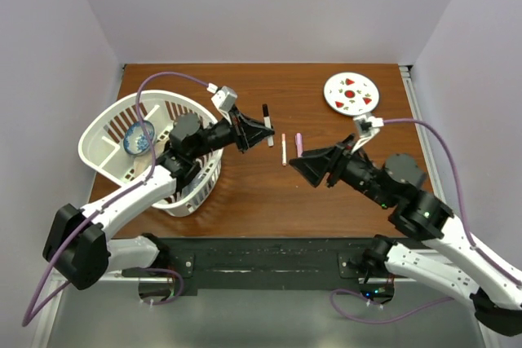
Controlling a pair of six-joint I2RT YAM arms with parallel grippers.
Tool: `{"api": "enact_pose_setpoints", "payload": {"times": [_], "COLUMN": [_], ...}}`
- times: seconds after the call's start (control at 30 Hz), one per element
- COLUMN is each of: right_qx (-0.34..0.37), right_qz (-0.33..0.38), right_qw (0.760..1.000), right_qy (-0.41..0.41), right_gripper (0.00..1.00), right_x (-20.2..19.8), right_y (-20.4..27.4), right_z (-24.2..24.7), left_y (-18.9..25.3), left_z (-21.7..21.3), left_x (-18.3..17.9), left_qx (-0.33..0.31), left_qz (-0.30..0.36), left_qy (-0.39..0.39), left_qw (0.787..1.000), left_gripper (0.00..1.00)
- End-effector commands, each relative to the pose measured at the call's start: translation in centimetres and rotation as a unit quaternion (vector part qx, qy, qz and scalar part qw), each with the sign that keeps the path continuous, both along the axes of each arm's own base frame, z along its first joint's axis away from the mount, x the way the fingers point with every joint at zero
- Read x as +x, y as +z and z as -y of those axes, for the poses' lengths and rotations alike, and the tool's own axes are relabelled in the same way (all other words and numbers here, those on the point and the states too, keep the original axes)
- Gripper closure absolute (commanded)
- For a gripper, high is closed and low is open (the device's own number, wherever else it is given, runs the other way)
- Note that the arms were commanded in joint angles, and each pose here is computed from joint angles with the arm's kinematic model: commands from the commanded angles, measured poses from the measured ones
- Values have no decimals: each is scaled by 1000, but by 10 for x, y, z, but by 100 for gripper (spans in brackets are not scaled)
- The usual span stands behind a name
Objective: Insert the pens into the pen caps
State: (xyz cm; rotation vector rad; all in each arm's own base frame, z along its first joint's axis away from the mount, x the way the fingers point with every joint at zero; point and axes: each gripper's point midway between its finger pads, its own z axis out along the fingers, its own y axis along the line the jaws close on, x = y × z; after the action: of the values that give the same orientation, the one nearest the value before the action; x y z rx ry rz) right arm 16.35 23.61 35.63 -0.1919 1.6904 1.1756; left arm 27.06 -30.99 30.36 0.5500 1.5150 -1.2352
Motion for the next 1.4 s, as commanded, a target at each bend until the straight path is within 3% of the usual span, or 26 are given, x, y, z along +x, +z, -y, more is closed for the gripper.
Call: {"api": "enact_pose_setpoints", "payload": {"times": [0.0,0.07,0.2,0.27,0.3,0.63,0.77,1.13,1.23,1.37], "right_qx": [-35,-40,-47,-50,-52,-71,-66,-75,-77,-98], "right_qz": [-3,-12,-34,-38,-38,-36,-30,-30,-32,-40], "right_qw": [998,997,996,995,995,992,992,992,991,989], "right_qy": [-57,-59,-69,-72,-77,-96,-101,-102,-103,-104], "right_gripper": [24,9,2,1,1,1,1,1,1,1], "right_x": [6,5,3,2,3,-6,-7,-8,-7,-1], "right_y": [-7,-18,-42,-47,-48,-50,-49,-50,-53,-68], "right_z": [27,28,34,37,39,62,67,69,68,63], "left_y": [-19,-37,-68,-114,-104,-187,-223,-257,-243,-209], "left_z": [-22,-24,-17,-3,2,19,25,26,26,30], "left_x": [42,48,80,81,91,116,116,110,110,110], "left_qx": [44,75,153,230,229,301,327,349,338,310], "left_qz": [-23,-55,-101,-140,-141,-238,-265,-295,-292,-279], "left_qy": [138,165,258,258,275,311,304,298,298,289], "left_qw": [989,982,949,928,923,870,855,838,844,862], "left_gripper": [100,100,100,100,100,100,96,71,59,51]}}
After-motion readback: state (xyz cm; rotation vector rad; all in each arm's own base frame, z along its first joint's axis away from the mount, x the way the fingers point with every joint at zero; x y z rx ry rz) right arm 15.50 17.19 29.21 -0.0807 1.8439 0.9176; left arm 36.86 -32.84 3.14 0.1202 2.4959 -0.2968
